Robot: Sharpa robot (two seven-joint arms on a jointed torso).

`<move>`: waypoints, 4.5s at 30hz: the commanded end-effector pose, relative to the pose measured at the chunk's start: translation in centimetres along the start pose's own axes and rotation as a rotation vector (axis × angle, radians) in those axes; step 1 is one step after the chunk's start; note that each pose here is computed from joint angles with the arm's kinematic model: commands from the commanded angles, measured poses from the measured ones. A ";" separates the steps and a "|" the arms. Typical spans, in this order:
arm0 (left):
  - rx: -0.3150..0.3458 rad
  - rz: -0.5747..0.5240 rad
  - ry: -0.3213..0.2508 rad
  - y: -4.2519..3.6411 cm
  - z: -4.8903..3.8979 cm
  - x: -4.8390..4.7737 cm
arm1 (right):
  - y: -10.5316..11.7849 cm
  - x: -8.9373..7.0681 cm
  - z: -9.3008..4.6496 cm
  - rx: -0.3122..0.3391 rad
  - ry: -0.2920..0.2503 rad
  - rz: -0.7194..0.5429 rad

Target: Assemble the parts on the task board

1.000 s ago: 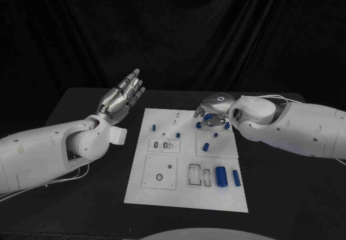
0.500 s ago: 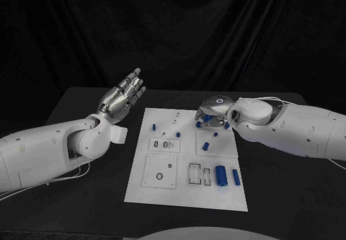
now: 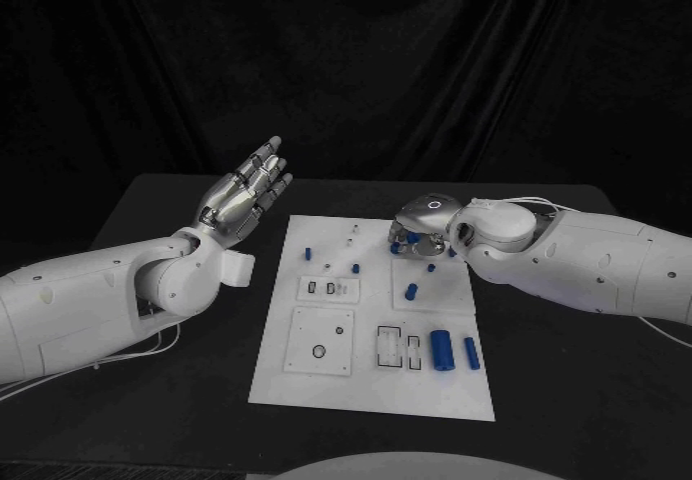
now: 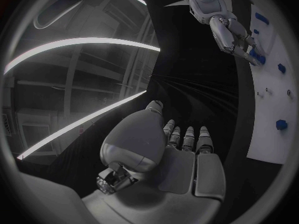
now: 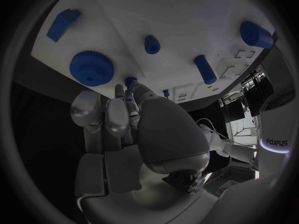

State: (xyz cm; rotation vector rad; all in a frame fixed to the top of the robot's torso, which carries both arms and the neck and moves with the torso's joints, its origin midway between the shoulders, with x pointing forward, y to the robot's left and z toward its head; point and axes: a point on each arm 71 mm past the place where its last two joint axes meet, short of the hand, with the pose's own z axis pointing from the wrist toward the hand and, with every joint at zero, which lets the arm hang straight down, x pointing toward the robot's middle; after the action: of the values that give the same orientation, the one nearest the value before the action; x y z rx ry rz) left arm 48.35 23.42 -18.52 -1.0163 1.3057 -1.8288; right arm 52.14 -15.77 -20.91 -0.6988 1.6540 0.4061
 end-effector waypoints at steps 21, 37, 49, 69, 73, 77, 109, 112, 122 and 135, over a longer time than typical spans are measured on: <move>0.018 -0.022 0.026 0.12 0.07 0.20 | 0.0 0.5 0.3 -0.036 -0.034 -0.007; 0.007 -0.017 0.016 0.09 -0.18 -0.32 | -0.2 -1.8 0.0 -0.022 -0.098 0.032; -0.005 -0.023 0.023 0.20 -0.25 0.18 | -0.1 -3.7 1.6 -0.004 -0.102 0.074; -0.009 -0.030 0.040 0.52 0.31 0.65 | -0.3 -4.6 4.4 0.026 -0.129 0.072; -0.010 -0.031 0.042 0.57 0.40 0.73 | -0.1 -4.7 4.7 0.025 -0.133 0.071; -0.011 -0.032 0.044 0.63 0.51 0.78 | 0.1 -4.8 4.9 0.020 -0.133 0.070; -0.023 -0.041 0.059 0.83 0.71 0.82 | 0.0 -4.0 5.3 0.054 -0.080 0.074; -0.024 -0.042 0.060 0.85 0.71 0.83 | 0.1 -3.8 5.3 0.052 -0.071 0.076; -0.026 -0.043 0.062 0.89 0.72 0.84 | 0.5 -3.4 5.5 0.043 -0.061 0.080; -0.028 -0.044 0.062 0.89 0.69 0.79 | 0.5 -3.3 5.6 0.065 -0.048 0.081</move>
State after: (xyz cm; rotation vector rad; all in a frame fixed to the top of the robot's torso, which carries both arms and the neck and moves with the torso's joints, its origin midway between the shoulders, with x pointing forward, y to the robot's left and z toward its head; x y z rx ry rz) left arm 48.71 22.36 -19.12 -1.0229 1.3633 -1.8717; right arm 56.32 -11.00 -18.56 -0.5846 1.6149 0.4556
